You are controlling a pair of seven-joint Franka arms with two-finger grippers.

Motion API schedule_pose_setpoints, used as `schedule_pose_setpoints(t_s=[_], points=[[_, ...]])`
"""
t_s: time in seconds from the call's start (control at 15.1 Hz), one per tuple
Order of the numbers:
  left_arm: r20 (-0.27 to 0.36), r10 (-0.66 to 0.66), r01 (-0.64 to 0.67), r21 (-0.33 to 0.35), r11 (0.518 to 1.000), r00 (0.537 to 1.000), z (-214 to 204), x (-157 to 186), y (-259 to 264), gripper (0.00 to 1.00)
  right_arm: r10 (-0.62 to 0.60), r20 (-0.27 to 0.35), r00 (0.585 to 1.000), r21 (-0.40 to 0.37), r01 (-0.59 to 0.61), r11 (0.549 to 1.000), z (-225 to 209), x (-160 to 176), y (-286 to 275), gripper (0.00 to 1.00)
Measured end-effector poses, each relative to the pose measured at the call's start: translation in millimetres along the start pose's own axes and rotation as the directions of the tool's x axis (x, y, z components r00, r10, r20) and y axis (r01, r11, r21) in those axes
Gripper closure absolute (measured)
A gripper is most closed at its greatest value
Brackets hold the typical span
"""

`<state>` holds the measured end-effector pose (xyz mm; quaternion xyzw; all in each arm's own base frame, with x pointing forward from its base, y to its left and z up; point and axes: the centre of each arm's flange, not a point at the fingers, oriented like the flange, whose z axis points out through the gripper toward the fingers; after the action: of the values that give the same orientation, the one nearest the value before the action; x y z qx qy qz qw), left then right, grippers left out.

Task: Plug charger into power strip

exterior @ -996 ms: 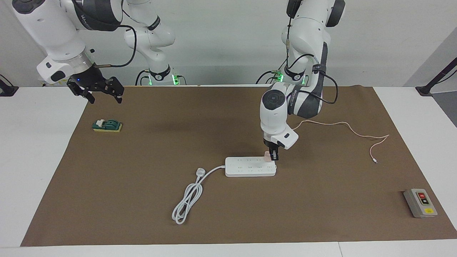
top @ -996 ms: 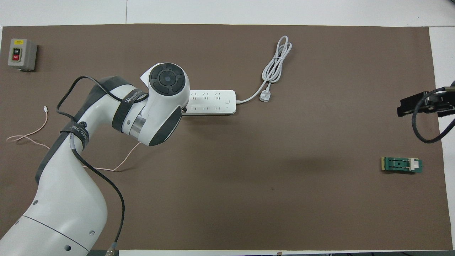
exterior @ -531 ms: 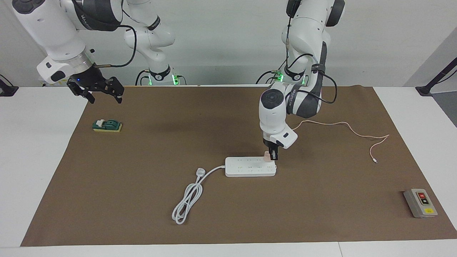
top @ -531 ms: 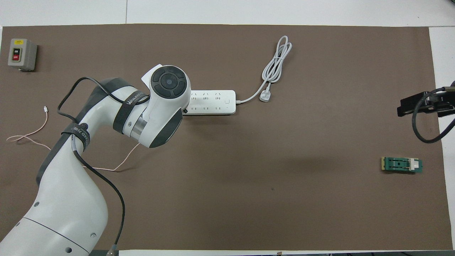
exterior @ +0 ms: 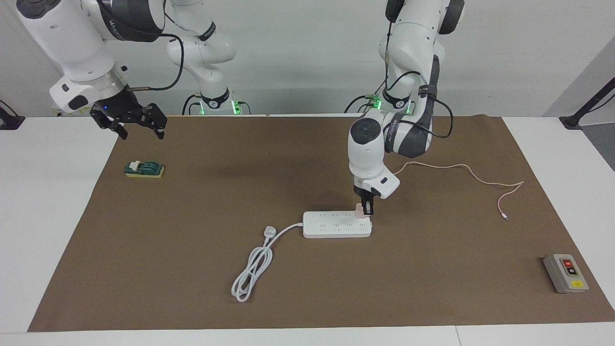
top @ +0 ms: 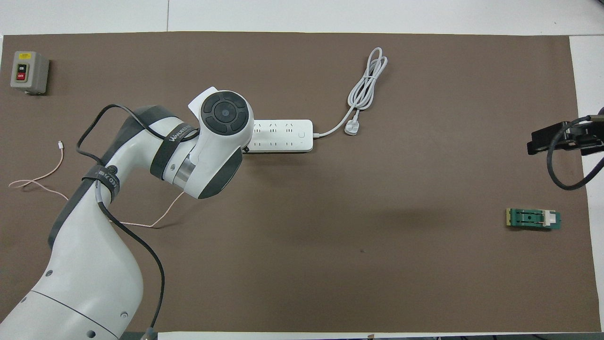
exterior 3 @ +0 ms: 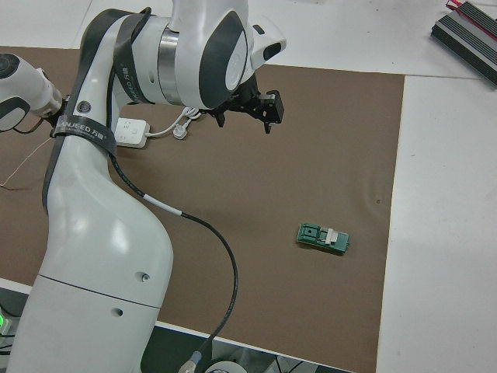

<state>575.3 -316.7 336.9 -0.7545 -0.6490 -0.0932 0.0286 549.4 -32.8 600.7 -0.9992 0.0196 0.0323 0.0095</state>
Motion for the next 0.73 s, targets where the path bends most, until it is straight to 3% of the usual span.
schedule_pose_setpoints(t_s=[0.73], points=[[-0.012, 0.016, -0.016, -0.006, 1.0, 1.0, -0.3, -1.8, -0.7, 0.69, 0.0, 0.0, 1.0, 0.0, 0.0, 1.0, 0.0, 0.0, 0.0, 0.0]])
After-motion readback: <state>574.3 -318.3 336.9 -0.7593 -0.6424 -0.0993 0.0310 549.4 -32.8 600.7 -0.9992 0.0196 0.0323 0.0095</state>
